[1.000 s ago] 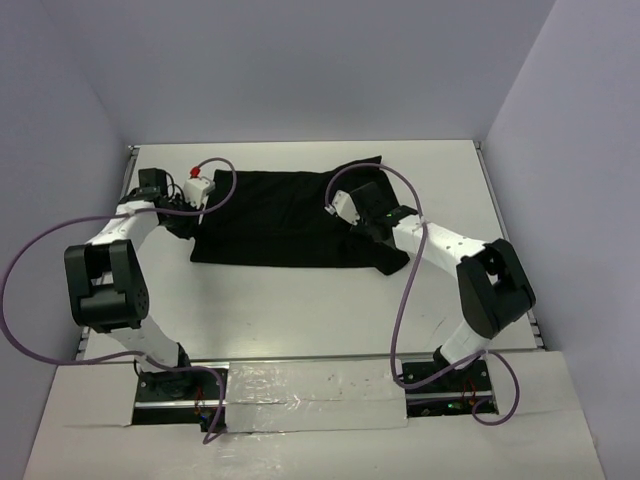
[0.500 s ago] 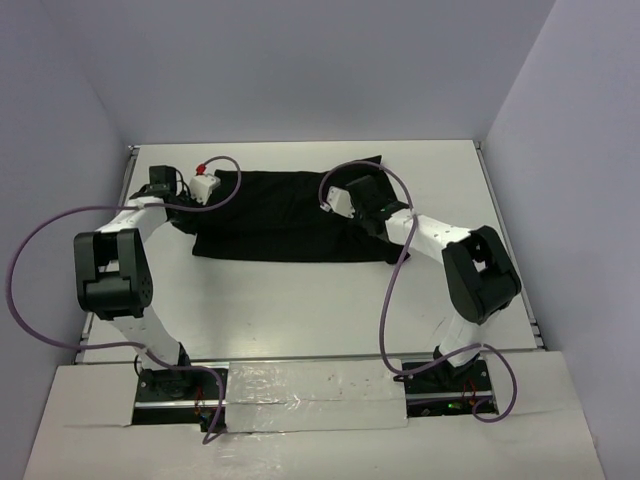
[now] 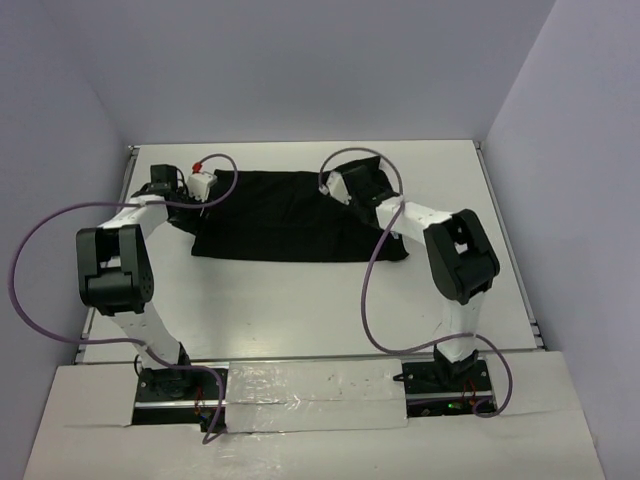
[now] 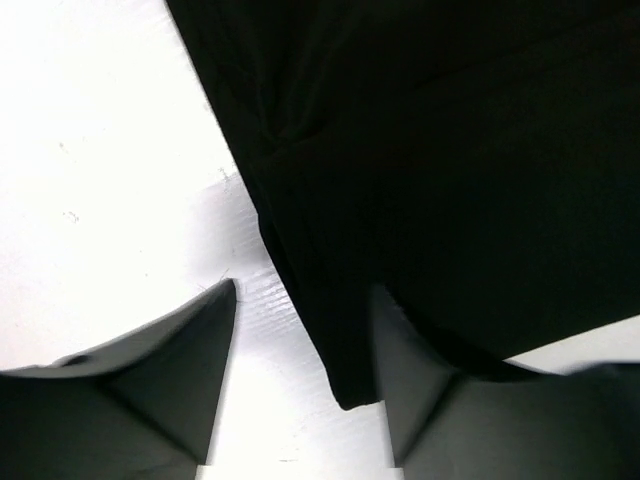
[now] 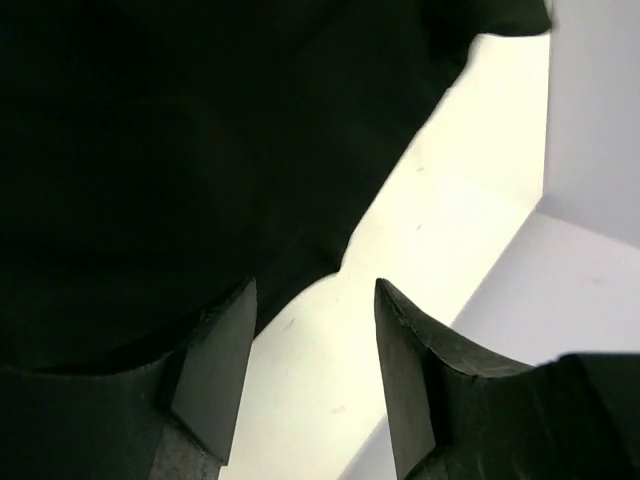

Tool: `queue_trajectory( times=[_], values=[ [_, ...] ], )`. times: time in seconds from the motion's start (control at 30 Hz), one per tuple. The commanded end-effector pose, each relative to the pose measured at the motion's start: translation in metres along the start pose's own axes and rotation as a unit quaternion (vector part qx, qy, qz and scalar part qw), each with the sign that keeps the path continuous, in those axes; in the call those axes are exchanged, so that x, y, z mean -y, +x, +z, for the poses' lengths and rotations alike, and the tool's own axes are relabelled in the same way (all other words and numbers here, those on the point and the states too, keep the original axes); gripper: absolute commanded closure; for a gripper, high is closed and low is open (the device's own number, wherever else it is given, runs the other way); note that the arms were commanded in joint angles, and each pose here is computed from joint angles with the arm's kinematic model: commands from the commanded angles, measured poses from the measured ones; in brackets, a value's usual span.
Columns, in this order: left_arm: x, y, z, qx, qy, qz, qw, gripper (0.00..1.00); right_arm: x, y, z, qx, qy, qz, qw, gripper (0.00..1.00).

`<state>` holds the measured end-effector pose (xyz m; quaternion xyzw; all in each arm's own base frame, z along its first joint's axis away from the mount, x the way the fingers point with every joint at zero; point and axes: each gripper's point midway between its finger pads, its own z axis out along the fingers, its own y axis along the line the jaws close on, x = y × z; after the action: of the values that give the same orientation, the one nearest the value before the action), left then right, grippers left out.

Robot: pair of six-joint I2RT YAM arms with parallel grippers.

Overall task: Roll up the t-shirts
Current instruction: Fold the T-shirt at the center of the board.

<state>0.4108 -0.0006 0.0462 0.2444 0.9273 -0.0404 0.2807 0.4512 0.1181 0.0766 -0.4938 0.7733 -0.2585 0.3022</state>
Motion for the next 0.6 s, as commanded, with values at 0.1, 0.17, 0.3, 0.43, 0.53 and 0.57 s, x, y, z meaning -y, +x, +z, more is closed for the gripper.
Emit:
queue_trajectory(
  times=[0.1, 0.17, 0.3, 0.43, 0.53, 0.57],
  values=[
    [-0.027, -0.032, -0.023, 0.026, -0.045, -0.071, 0.996, 0.31, 0.105, -0.014, -0.014, 0.017, 0.056, 0.301, 0.952, 0.41],
    [-0.018, -0.031, -0.034, 0.020, -0.029, -0.099, 0.994, 0.30, 0.096, -0.016, -0.037, 0.027, -0.004, 0.379, 0.925, 0.41],
    [0.009, -0.014, -0.038, -0.001, 0.013, -0.141, 0.990, 0.31, 0.039, -0.008, -0.073, 0.060, -0.172, 0.498, 0.848, 0.42],
    [0.022, 0.016, -0.020, -0.048, 0.026, -0.188, 0.981, 0.33, -0.030, 0.004, -0.083, 0.022, -0.295, 0.599, 0.744, 0.43],
    [0.026, 0.018, -0.014, -0.052, 0.032, -0.207, 0.976, 0.34, -0.046, 0.006, -0.085, 0.024, -0.311, 0.613, 0.726, 0.48],
    [0.029, 0.018, -0.013, -0.048, 0.038, -0.211, 0.976, 0.34, -0.057, 0.008, -0.091, 0.026, -0.325, 0.614, 0.718, 0.49]
  ],
)
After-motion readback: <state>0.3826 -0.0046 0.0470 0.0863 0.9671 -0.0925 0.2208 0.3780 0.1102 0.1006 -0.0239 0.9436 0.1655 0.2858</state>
